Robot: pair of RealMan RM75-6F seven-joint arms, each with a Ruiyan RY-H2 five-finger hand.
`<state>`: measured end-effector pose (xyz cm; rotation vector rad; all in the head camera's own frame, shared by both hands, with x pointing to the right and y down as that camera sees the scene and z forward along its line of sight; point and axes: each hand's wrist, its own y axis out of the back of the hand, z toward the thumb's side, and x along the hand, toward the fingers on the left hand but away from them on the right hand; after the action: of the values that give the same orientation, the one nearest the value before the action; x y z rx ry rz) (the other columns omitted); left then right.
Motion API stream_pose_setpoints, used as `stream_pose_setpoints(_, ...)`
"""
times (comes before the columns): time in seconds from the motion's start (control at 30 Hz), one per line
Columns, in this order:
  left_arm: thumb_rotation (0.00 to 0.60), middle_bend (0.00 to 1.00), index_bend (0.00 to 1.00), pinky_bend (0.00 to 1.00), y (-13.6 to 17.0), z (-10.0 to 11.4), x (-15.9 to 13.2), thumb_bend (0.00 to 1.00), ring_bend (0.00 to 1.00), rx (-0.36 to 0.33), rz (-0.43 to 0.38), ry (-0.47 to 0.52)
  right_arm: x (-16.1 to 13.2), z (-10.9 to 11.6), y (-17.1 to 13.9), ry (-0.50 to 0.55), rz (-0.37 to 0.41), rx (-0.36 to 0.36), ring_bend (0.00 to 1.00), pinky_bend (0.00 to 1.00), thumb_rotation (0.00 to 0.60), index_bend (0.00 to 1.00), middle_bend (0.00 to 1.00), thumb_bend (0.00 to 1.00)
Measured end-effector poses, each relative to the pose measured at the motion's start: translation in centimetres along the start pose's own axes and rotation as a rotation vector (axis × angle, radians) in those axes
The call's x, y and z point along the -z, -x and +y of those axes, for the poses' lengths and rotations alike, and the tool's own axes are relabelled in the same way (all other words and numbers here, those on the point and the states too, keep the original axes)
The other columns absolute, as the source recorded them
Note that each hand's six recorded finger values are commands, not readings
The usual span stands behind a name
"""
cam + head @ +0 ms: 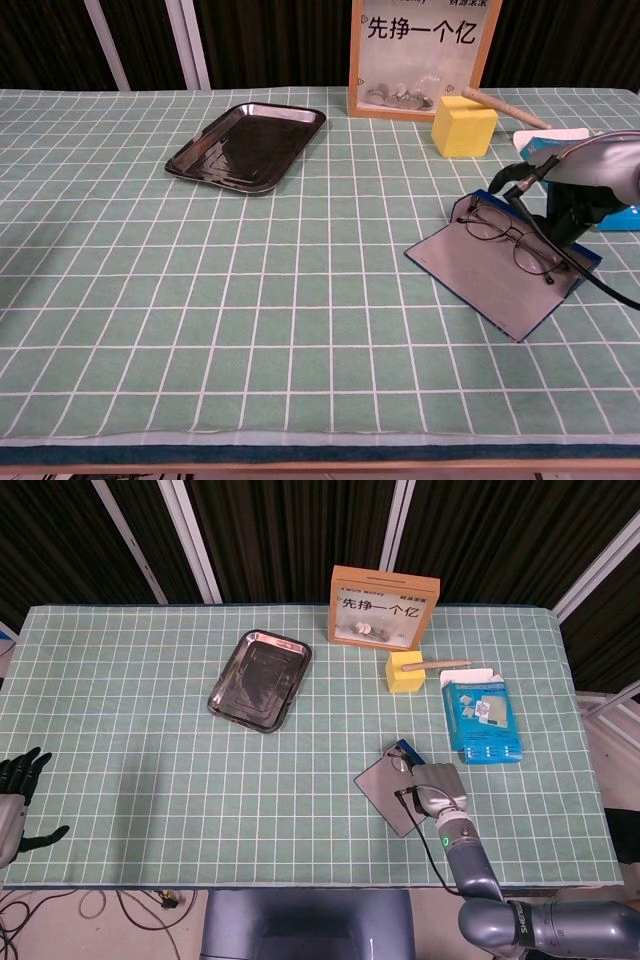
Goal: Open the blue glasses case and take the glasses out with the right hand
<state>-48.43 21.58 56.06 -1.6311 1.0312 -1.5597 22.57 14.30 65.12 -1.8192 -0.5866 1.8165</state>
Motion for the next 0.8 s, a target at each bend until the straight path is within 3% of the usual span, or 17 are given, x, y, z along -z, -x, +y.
stream_pose_setpoints(0.37,0.600,0.00,0.00,0.00,0.0,0.0,0.0,0.07,0.00,0.000,0.000,-0.002,1.8,1.1,3.0,0.022,-0.113,-0.009,0.98,1.00,0.600,0.07,0.98,0.70)
stream_pose_setpoints(0.8,0.600,0.00,0.00,0.00,0.0,0.0,0.0,0.07,0.00,-0.001,0.002,-0.003,2.7,-0.1,4.8,0.035,-0.193,-0.108,0.98,1.00,0.600,0.12,0.98,0.70)
